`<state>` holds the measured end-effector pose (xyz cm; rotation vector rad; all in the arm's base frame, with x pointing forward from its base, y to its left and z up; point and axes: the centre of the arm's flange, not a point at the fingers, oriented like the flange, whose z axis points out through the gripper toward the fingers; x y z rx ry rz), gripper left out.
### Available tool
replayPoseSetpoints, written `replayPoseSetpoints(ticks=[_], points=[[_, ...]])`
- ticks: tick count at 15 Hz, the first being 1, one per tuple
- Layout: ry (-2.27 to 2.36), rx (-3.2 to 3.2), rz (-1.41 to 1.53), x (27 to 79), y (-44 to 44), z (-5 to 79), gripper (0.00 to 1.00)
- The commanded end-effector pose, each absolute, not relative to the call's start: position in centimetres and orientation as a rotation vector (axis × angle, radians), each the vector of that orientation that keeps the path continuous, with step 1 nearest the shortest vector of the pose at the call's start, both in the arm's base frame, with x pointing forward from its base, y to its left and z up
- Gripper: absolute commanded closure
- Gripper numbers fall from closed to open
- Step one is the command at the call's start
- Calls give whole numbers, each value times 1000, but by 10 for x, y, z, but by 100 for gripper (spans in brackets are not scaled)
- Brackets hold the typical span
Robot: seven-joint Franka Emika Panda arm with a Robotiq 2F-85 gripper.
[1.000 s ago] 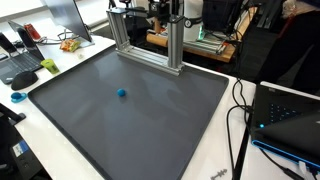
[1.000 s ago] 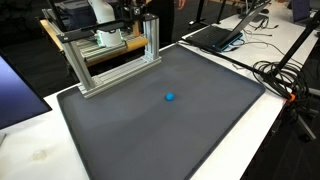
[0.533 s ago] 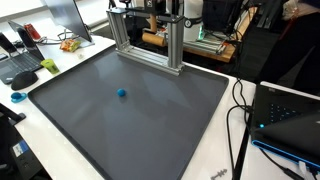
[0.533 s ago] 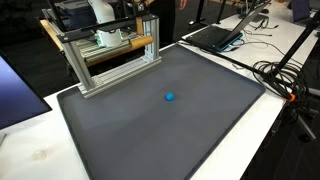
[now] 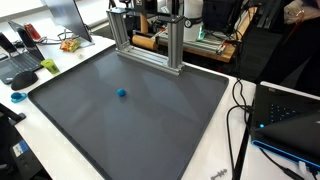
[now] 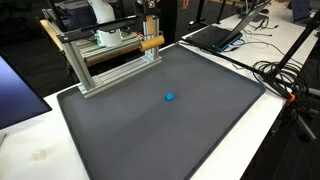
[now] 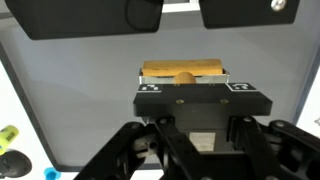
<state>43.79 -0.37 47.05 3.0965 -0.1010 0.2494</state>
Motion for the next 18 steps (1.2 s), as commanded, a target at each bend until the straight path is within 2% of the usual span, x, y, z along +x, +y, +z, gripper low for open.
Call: replayPoseSetpoints(ticks=[1, 8, 9, 15, 16, 18], points=[[-138, 3092, 297, 495, 5, 484, 78], [-140, 3055, 301, 572, 9, 464, 78], [-124, 3076, 294, 542, 9, 463, 53], [-125, 3077, 274, 564, 7, 450, 53], [-125, 3077, 276, 564, 7, 451, 78], [-172, 3079, 239, 577, 0, 435, 78]])
